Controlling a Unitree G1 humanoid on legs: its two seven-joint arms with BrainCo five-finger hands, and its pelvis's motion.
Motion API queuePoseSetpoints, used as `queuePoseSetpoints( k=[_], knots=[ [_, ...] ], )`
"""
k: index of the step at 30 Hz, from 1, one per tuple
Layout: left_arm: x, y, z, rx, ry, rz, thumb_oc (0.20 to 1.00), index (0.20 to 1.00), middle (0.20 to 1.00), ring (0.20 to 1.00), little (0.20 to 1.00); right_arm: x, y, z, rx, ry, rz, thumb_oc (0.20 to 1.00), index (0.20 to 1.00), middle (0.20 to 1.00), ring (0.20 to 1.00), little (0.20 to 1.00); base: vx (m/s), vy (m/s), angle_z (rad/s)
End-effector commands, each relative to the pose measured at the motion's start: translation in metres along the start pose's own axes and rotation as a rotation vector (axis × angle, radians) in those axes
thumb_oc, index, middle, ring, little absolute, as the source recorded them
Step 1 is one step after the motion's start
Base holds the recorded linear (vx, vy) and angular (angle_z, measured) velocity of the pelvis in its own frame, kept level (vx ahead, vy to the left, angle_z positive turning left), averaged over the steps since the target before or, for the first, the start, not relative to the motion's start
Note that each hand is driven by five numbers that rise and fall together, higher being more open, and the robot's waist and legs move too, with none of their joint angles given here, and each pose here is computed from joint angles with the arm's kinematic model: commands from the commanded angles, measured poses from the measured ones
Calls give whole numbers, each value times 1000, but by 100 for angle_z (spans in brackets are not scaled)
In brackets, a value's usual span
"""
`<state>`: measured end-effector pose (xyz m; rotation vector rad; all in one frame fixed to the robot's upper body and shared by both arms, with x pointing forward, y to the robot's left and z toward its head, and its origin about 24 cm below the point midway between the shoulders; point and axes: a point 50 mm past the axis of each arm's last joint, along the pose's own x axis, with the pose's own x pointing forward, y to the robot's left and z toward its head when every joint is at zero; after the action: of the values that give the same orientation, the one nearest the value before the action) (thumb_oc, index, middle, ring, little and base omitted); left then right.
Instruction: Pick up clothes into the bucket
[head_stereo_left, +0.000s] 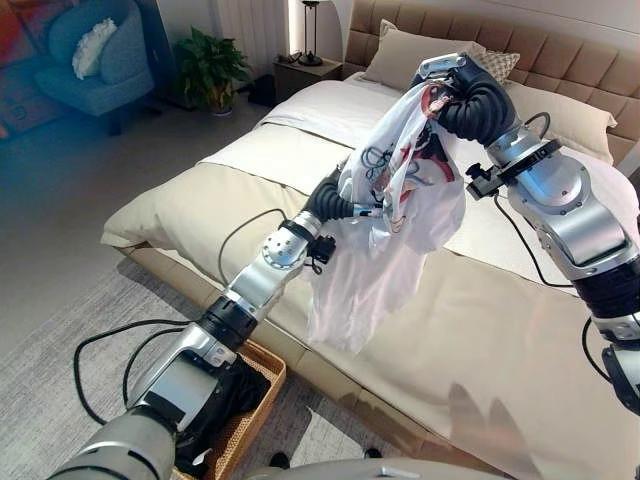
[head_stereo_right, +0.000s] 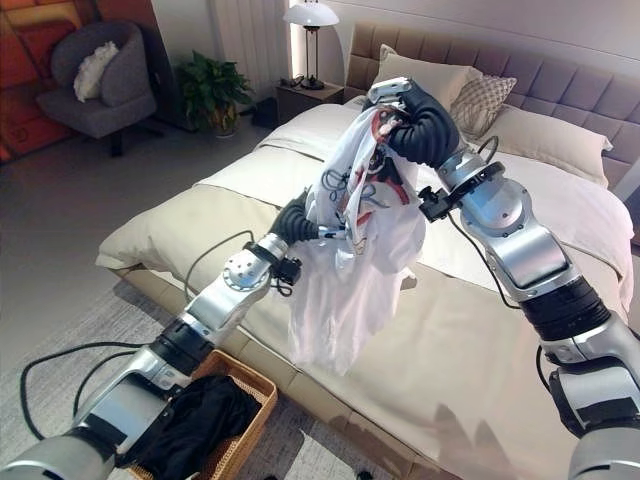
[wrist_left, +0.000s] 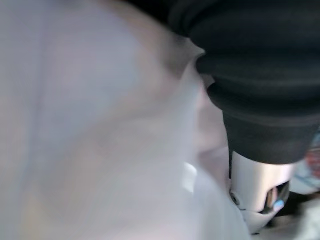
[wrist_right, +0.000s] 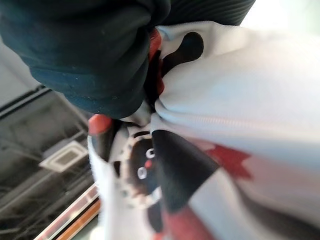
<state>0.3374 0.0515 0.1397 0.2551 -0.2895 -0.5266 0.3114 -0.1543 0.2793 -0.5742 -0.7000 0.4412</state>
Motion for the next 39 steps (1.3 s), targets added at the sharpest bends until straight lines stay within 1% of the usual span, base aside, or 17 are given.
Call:
queuePoseSetpoints(
  k=[1,5,8,12,13,15,16,17,18,25,26,27,28,29,35,36,39],
  knots=[
    [25,-11,23,98,-77,-45,1000,1000,1000,1000,1000,15,-10,50,0,-255,-21,200,200,200,200,200,9,-10,-5],
    [27,-29,31,58,-107,-107,1000,1000,1000,1000,1000,15,-2,52,17,-270,17,200,200,200,200,200,1,-3,-1],
    [26,-42,41,-30,-145,-175,1000,1000,1000,1000,1000,15,3,50,31,-264,36,200,200,200,200,200,0,0,0],
    [20,-62,45,-288,-132,-320,1000,1000,1000,1000,1000,15,8,47,59,-255,55,200,200,200,200,200,0,0,0],
    [17,-65,48,-411,-128,-376,1000,1000,1000,1000,1000,14,9,47,77,-256,59,200,200,200,200,200,0,0,0],
    [11,-69,42,-556,-92,-403,479,479,479,479,479,14,12,46,88,-254,70,200,200,200,200,200,35,-6,-4],
    [7,-72,40,-624,-80,-433,288,288,288,288,288,13,12,44,89,-247,69,200,200,200,200,200,36,-8,-5],
    [4,-72,37,-689,-62,-446,256,256,256,256,256,13,13,44,86,-245,79,200,200,200,200,200,37,-5,-7],
    [1,-69,36,-719,-66,-441,200,200,200,200,200,12,11,41,83,-232,72,200,200,200,200,200,32,-2,-4],
    [-16,-45,22,-929,-94,-309,200,200,200,200,200,-1,-9,16,43,-121,-48,200,200,200,200,200,7,-1,-1],
    [-19,-43,19,-999,-107,-272,200,200,200,200,200,-6,-13,6,46,-82,-85,260,260,260,260,260,0,0,0],
    [-20,-41,17,-1020,-113,-248,200,200,200,200,200,-9,-15,2,50,-65,-102,699,699,699,699,699,0,0,0],
    [-22,-37,17,-1061,-135,-215,200,200,200,200,200,-12,-17,-4,51,-39,-129,1000,1000,1000,1000,1000,0,0,0],
    [-25,-27,15,-1084,-168,-140,200,200,200,200,200,-18,-18,-14,56,5,-159,1000,1000,1000,1000,1000,0,0,0],
    [-34,-8,20,-1056,-242,-42,200,200,200,200,200,-34,-24,-38,63,112,-246,1000,1000,1000,1000,1000,0,0,0],
    [-41,8,19,-1018,-272,29,200,200,200,200,200,-45,-23,-51,80,164,-290,1000,1000,1000,1000,1000,0,0,0],
    [-61,35,12,-933,-286,130,200,200,200,200,200,-68,-24,-66,115,230,-371,1000,1000,1000,1000,1000,0,0,0]
  ],
)
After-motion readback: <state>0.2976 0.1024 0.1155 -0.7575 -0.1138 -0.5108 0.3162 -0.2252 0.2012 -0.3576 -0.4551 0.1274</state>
